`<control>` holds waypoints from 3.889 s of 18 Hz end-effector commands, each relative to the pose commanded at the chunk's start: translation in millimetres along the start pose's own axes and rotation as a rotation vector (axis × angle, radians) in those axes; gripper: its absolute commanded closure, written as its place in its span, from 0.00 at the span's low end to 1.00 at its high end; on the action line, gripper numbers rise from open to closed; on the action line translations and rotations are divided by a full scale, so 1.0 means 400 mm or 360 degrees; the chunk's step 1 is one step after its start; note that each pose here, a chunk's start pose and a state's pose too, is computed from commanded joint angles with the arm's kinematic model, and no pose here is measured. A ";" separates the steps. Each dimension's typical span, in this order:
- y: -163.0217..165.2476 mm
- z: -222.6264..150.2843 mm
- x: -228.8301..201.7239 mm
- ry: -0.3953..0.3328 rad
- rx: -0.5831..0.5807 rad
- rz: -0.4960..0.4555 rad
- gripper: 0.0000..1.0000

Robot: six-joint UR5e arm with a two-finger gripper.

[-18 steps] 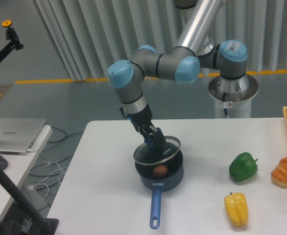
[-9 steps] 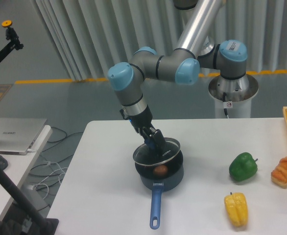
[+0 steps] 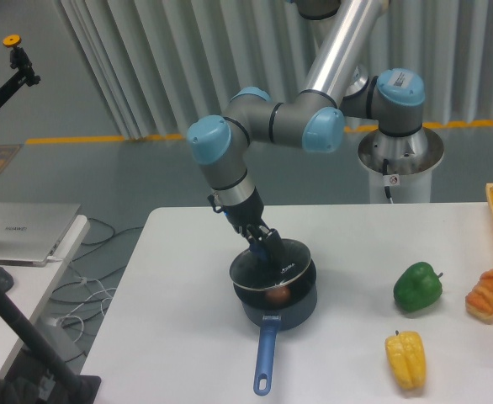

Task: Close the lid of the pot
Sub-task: 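Lower the glass lid toward the saucepan rim, then tilt and settle the glass lid flat onto the saucepan rim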

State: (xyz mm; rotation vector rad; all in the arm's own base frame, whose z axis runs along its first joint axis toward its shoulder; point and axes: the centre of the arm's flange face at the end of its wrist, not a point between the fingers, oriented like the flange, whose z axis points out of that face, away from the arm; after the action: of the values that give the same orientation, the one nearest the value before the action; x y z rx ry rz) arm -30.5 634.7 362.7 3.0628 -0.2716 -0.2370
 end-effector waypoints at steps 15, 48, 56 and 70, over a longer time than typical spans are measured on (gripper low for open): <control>0.019 -0.014 -0.055 0.0037 0.0030 -0.0034 0.64; -0.035 0.068 -0.084 0.0054 -0.0010 -0.0057 0.64; -0.035 0.077 -0.079 0.0058 -0.0018 -0.0039 0.55; -0.030 0.056 -0.072 0.0043 0.0006 0.0026 0.08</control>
State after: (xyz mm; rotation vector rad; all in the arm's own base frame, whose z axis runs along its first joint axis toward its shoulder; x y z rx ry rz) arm -60.0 650.6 344.1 3.0640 -0.2955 -0.1940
